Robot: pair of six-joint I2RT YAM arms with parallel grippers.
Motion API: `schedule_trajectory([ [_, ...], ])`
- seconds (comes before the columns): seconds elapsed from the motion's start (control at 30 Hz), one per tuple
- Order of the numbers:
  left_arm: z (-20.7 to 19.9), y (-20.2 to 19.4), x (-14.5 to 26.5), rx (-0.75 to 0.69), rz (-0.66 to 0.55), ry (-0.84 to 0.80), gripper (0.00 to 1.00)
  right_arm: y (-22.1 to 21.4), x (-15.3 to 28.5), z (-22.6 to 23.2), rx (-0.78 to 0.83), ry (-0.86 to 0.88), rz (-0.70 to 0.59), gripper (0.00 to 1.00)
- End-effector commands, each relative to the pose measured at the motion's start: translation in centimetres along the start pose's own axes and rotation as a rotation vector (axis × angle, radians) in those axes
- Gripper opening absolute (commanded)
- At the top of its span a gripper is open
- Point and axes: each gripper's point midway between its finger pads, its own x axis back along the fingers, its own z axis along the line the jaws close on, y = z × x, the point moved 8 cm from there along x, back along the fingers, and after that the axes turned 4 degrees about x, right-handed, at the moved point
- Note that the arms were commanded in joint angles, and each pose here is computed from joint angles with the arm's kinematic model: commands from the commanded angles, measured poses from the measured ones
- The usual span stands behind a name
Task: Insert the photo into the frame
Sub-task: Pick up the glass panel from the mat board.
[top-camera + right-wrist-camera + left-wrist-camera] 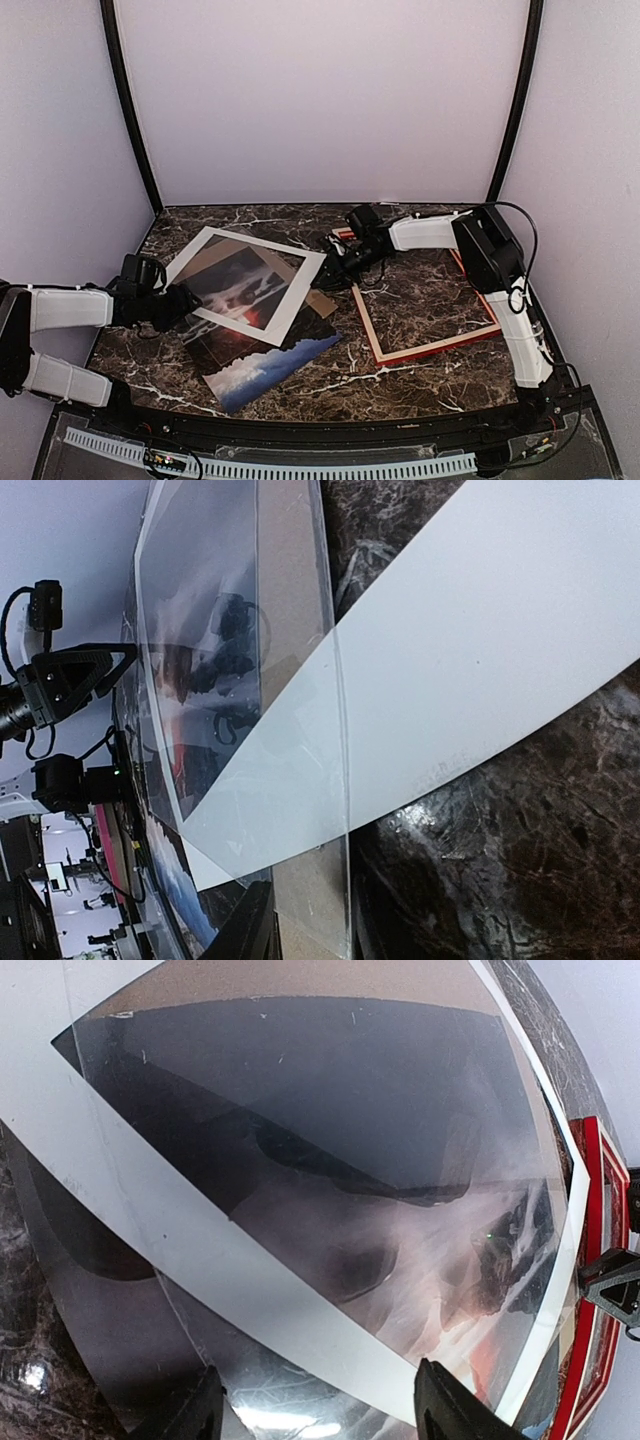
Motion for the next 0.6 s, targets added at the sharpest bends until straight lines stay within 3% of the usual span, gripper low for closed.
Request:
schedule_trajectory([
  [0.0, 0.2, -0.7, -0.1, 0.003, 0.014, -0.022, 0.68, 0.8, 1.1, 3.1, 0.057, 0.068, -0.033, 0.27],
  [0.57, -0.2, -0.7, 0.2, -0.027, -0.011, -0.051, 0.66, 1.7, 1.7, 4.7, 0.168, -0.099, -0.043, 0.41],
])
